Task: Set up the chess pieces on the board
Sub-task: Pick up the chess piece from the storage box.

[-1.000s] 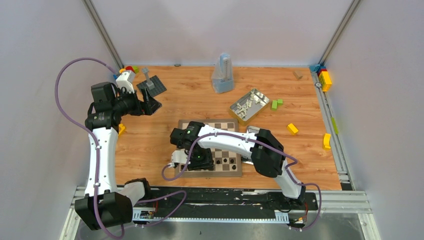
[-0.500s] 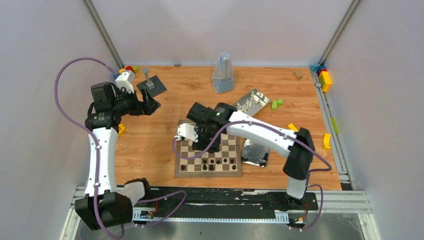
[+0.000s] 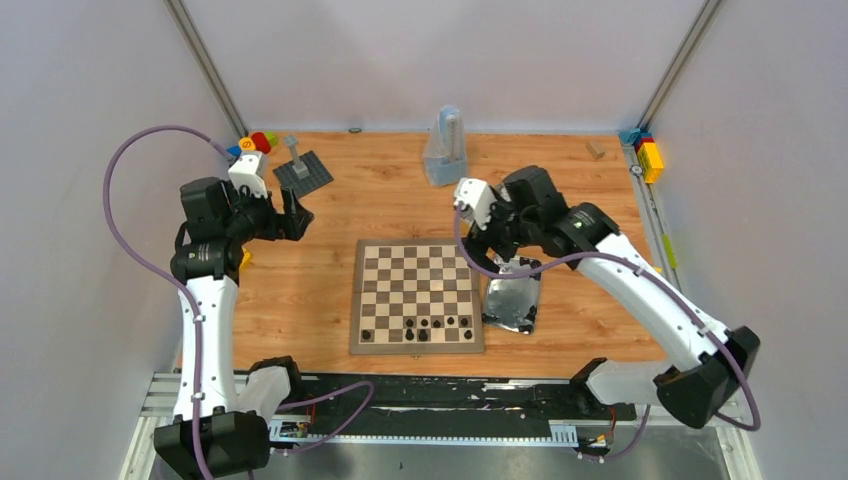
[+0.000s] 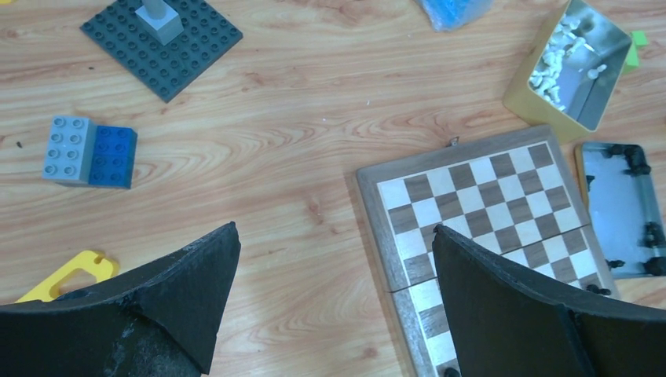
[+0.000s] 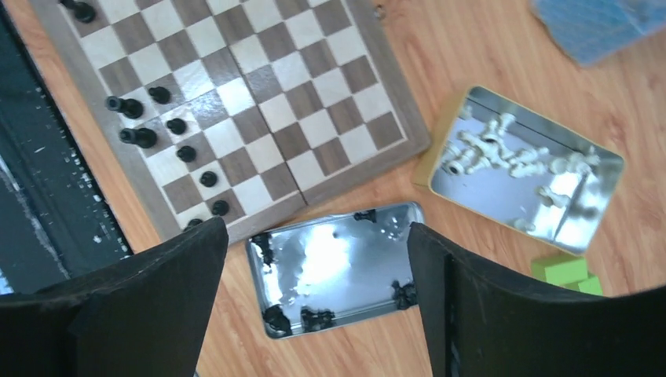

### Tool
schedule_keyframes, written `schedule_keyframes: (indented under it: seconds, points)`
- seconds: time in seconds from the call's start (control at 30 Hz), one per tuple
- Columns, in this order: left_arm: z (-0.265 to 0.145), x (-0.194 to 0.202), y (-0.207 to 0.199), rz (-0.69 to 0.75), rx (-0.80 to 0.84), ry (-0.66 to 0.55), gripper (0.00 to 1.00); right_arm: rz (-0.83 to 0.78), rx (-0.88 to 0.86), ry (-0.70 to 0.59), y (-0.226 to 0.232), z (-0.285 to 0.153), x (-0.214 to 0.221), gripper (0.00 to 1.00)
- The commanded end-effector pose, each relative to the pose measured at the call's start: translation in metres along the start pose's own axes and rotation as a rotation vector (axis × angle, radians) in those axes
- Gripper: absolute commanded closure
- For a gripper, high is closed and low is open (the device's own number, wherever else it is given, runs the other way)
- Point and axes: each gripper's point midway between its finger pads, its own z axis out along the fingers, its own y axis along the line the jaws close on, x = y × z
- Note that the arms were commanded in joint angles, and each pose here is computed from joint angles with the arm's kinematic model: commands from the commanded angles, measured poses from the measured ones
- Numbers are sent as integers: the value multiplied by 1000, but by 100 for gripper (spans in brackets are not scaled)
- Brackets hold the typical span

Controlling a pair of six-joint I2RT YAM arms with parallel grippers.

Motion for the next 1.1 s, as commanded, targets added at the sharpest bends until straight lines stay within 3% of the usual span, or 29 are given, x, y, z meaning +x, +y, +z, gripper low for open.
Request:
schedule_keyframes:
  seconds: [0.0, 0.07, 0.27, 0.4, 0.5, 0.7, 1.07]
  points:
    - [-1, 0, 10, 98, -28, -20, 0, 92, 55, -171, -18, -14, -4, 8]
    - [0, 5, 7, 107, -6, -7, 0, 154, 63, -163, -23, -16, 15, 0]
    - [-3, 22, -6, 151, 82, 44, 0, 375, -9, -71, -10, 3, 77, 0]
    - [-4, 34, -7, 177, 93, 64, 0, 370, -92, -11, 11, 15, 109, 2]
    - [-2, 40, -7, 176, 94, 63, 0, 363, -142, 7, 22, 22, 120, 10]
    - [2, 42, -10, 141, 113, 52, 0, 390, -191, 97, 22, 40, 139, 39]
    - [0, 43, -13, 149, 123, 49, 0, 397, -340, 207, 30, 72, 164, 56]
